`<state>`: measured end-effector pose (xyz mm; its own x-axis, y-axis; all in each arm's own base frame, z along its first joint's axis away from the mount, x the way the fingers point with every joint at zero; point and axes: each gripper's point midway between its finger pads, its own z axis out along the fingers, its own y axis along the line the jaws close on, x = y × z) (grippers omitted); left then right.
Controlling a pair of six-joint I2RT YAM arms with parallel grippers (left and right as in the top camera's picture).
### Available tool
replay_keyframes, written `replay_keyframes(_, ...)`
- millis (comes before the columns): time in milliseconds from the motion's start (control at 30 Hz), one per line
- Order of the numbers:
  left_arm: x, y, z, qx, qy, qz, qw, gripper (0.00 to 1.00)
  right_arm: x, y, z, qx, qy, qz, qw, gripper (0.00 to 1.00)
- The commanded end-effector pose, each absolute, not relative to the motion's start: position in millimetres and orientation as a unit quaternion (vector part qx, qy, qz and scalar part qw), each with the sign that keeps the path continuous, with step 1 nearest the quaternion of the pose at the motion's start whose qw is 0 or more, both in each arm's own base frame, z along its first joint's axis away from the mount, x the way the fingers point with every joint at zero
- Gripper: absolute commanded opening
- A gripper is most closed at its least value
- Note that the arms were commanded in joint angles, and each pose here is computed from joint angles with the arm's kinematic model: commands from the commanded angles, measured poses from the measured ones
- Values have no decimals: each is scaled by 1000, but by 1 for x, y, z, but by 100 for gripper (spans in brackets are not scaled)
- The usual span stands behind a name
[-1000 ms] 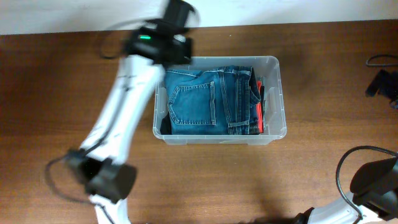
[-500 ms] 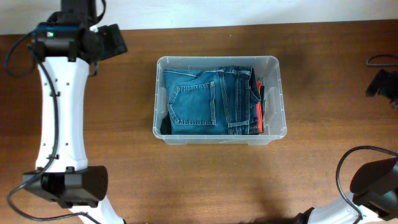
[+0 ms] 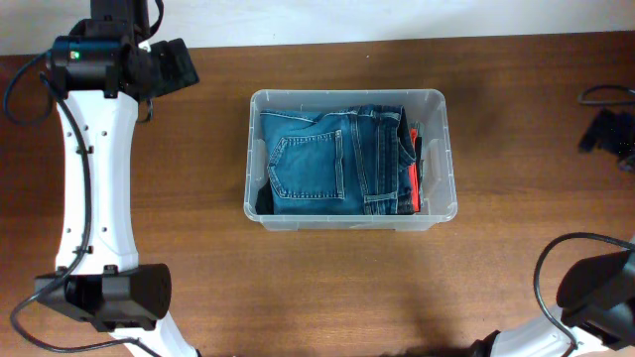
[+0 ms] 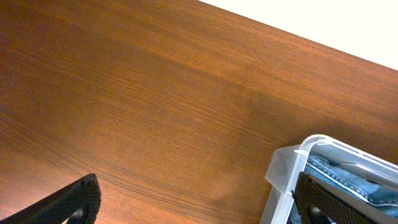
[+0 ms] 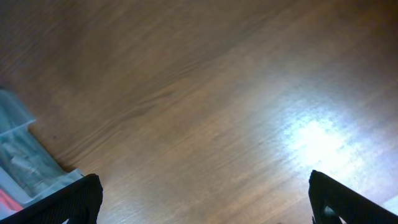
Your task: Pack container
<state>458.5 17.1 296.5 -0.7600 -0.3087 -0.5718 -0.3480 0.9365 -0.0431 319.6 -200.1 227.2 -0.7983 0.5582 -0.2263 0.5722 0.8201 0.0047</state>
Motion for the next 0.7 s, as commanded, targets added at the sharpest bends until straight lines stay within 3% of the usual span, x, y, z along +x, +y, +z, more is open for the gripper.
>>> replay_keyframes(0,459,19,293,-181,938,34,294,99,339,-164,241,248,959,-32,130,98)
replay_keyframes(300,459,19,293,-181,938,34,294,99,346,20,305,0,974,8,226,98)
replay_keyframes(500,459,19,293,-181,938,34,294,99,281,142,351,-194,935,73,288,98)
replay_keyframes(667,459,19,293,-181,938,34,294,100,231,162,387,-306,882,80,350,98)
